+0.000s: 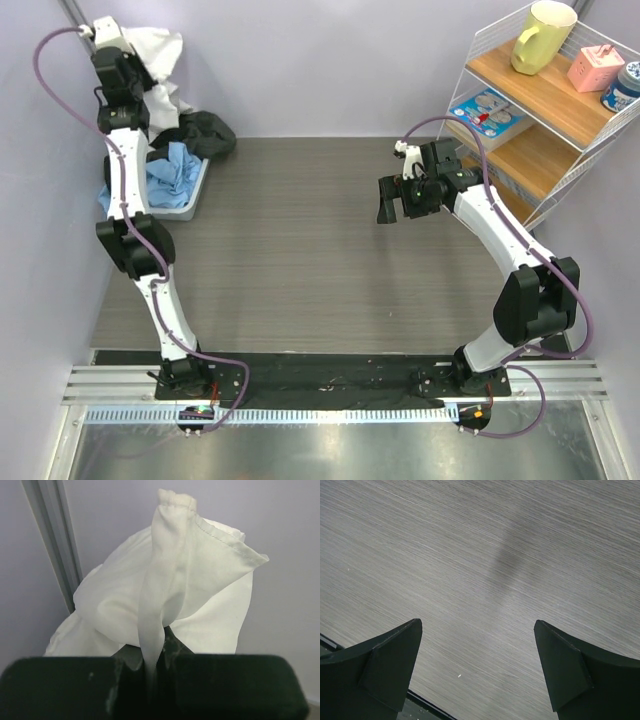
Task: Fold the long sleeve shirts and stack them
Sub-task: Grab the shirt from the pile, then move the shirt to the center of the board
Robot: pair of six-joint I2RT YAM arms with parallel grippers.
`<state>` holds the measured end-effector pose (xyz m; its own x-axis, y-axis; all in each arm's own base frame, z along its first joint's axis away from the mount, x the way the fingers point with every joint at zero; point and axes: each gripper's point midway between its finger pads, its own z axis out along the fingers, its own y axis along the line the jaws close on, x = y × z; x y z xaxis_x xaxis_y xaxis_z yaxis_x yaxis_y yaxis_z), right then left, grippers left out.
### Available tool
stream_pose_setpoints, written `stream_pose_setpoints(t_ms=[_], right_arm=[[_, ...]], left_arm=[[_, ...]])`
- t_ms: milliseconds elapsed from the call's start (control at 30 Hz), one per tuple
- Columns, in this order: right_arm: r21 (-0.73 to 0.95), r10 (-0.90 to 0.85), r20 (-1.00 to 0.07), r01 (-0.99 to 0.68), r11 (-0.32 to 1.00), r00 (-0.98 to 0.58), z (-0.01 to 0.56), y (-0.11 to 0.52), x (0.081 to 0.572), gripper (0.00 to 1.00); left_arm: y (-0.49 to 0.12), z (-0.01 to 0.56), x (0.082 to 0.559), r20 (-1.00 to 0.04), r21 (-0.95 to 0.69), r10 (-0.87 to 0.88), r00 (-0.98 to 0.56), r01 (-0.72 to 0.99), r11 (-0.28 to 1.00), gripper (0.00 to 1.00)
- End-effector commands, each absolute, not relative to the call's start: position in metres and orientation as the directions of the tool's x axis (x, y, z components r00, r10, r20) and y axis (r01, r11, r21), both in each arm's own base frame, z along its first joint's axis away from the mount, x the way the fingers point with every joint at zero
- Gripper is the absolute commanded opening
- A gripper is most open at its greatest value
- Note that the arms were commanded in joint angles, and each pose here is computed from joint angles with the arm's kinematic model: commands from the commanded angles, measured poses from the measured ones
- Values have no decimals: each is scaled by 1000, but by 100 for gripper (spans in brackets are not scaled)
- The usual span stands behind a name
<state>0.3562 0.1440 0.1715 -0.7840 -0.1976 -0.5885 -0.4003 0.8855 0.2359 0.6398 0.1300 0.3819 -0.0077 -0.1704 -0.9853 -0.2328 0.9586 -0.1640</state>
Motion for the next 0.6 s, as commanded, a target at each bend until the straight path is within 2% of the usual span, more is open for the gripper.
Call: stream_pose_setpoints(t_ms=[0, 167, 233, 400, 567], right_arm=[[241, -174, -658, -424, 873, -733, 199, 148, 359, 100], [247, -171, -666, -431, 868, -726, 203, 150, 357, 100], [251, -168, -666, -431, 867, -727, 203, 150, 357, 100], [264, -164, -674, -442, 857, -720, 204, 153, 356, 100], [265, -167, -692, -461, 847, -703, 212, 156, 355, 100]], left_arm=[[115, 569, 572, -897, -190, -94, 432, -184, 964, 0], [94, 672, 503, -761, -167, -45, 648, -127, 978, 0], [83, 689, 486, -734, -164, -60, 676, -91, 982, 0], [7, 711, 443, -735, -83, -137, 664, 113, 990, 0], [-79, 698, 418, -795, -46, -240, 557, 339, 940, 0]])
